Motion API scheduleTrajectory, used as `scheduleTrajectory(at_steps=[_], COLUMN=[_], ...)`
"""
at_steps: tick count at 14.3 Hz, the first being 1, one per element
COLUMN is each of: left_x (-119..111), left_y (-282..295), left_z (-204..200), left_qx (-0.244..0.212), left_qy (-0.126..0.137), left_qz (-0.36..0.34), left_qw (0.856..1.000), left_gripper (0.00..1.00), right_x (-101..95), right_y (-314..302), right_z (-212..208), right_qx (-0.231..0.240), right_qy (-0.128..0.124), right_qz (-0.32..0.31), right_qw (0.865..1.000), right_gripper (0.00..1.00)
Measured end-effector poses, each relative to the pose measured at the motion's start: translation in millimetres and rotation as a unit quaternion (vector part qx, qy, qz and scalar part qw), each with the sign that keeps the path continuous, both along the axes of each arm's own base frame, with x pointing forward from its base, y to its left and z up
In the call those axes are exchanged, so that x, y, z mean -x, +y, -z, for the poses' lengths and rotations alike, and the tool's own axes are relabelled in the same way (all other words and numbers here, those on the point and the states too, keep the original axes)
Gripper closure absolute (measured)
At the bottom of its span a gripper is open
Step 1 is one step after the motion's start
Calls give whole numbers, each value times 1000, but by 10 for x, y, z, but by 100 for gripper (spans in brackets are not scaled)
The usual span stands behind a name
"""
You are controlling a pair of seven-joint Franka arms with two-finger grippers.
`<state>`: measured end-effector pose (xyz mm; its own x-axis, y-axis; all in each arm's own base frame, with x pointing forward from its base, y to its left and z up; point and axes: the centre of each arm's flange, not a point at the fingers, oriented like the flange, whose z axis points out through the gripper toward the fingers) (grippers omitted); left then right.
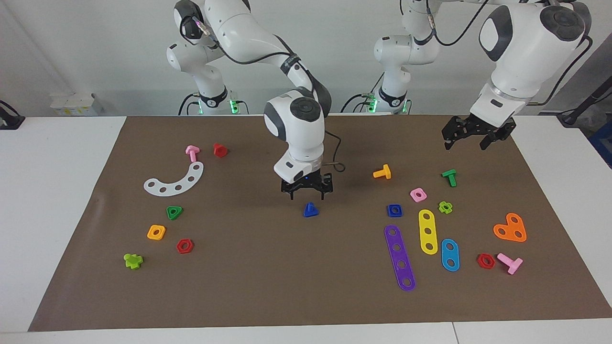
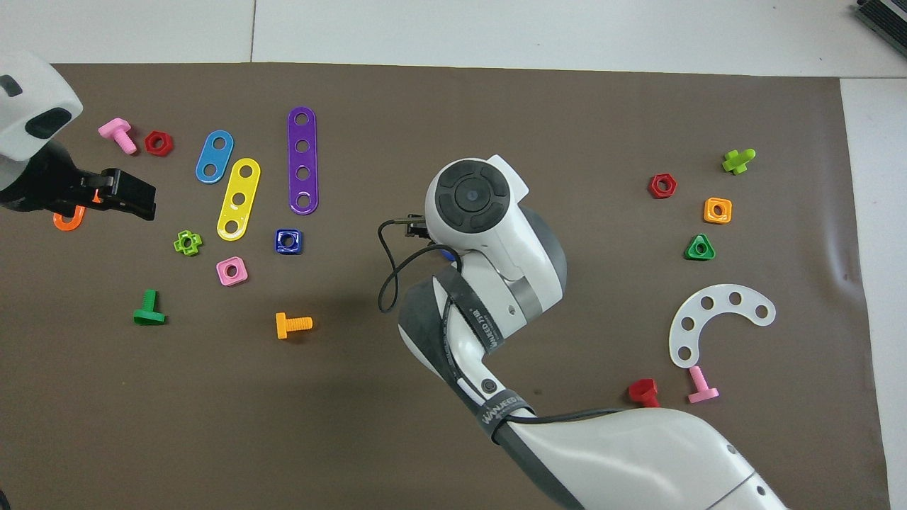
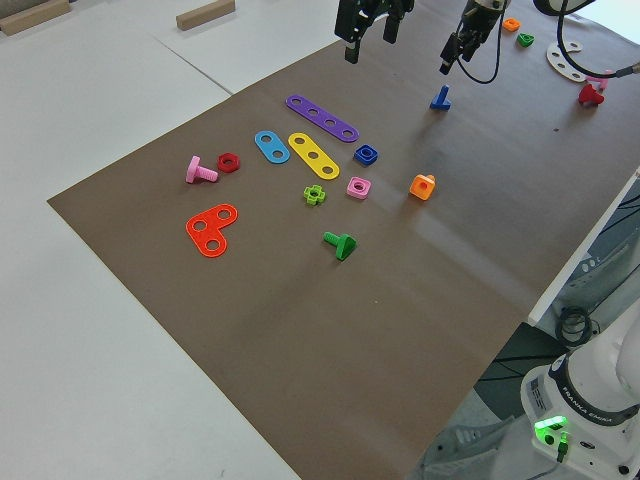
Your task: Unscrew and place screws in storage area
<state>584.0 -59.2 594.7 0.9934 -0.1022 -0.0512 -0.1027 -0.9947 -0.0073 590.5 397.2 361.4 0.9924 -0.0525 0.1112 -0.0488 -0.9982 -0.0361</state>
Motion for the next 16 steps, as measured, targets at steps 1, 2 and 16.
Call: scheduleTrajectory(at_steps=[1,2,16], left_x=[7,12,27], left_y=[10,22,48], left_z=[17,28,21], left_qx=[0,-1,-1], left_qy=[2,3,3], left_qz=[-1,-2,-4], left_qw=[1000,1000,1000], left_gripper=[0,0,0], right_x=[1,-12,80], right_y=[40,34,21], right_z=[91,159,572], right_qx=[0,3,15], right_qy=[-2,-1,10], right_qz=[-3,-3,-24], right_qw=[1000,1000,1000], right_gripper=[0,1,58])
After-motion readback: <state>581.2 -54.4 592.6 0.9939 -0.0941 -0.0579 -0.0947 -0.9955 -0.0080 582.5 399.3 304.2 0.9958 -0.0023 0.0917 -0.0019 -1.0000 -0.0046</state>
